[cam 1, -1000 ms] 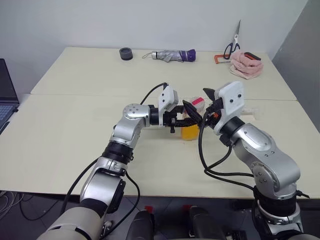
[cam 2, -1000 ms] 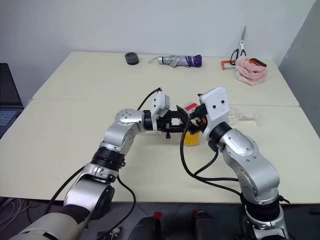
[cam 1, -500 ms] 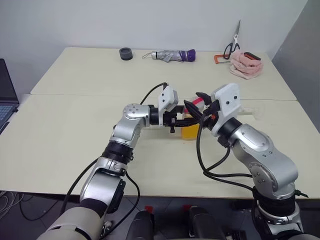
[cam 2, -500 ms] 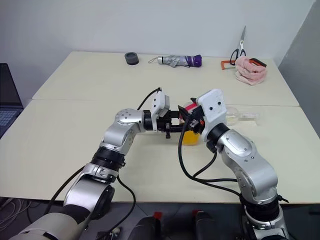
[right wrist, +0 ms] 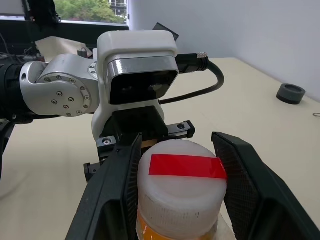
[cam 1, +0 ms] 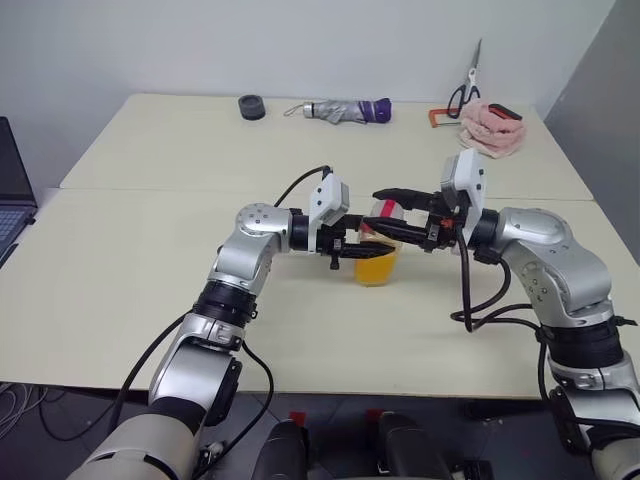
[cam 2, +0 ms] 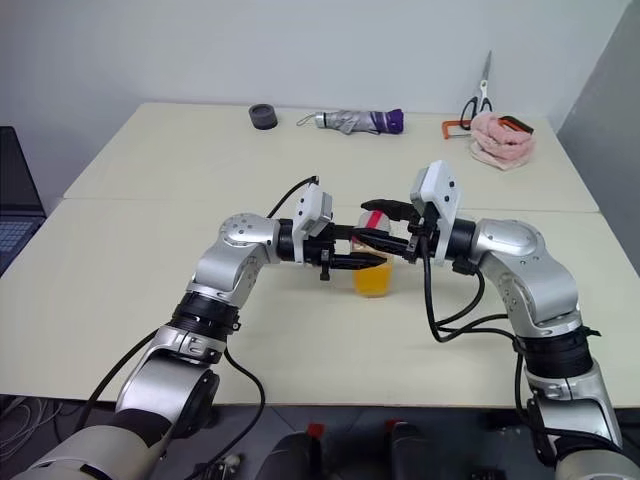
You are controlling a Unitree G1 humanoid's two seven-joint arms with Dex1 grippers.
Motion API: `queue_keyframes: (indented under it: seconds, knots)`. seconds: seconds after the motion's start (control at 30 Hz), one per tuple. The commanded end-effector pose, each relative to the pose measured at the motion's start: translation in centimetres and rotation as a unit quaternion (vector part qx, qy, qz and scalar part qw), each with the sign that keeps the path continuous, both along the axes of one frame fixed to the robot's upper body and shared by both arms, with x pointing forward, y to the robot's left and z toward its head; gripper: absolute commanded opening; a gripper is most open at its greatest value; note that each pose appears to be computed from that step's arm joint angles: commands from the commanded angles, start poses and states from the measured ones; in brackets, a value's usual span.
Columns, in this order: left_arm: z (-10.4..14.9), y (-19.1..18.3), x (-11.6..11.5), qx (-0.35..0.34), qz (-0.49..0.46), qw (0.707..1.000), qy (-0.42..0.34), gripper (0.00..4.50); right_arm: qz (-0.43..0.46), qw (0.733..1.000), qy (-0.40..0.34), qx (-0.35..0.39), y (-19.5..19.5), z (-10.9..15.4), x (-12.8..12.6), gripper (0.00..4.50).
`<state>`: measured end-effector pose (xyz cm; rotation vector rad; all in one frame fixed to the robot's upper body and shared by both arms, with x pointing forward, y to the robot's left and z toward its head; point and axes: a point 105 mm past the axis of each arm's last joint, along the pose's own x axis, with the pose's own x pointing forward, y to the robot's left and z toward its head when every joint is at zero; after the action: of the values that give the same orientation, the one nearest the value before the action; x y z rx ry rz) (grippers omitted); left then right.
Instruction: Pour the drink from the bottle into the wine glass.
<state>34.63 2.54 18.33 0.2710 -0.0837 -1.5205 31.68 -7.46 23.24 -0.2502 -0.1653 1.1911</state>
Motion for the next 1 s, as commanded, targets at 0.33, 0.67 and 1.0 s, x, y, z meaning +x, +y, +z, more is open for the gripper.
queue_keyframes:
  seconds: [0.33,0.67,1.0]
  knots:
    - [2.2,-0.6,-0.8,-0.024,-0.015,0.999,-0.043,1.74,-0.022,0.998,-0.030,0.043,0.0,1.4,-1.3,4.50]
    - [1.9,-0.3,-0.3,-0.024,-0.002,0.999,-0.035,1.74,-0.083,0.993,-0.075,0.042,-0.1,2.0,-3.9,4.50]
    - [1.7,-0.4,-0.3,-0.024,-0.001,0.999,-0.030,1.74,-0.201,0.971,-0.097,0.091,-0.5,2.2,-2.5,4.50]
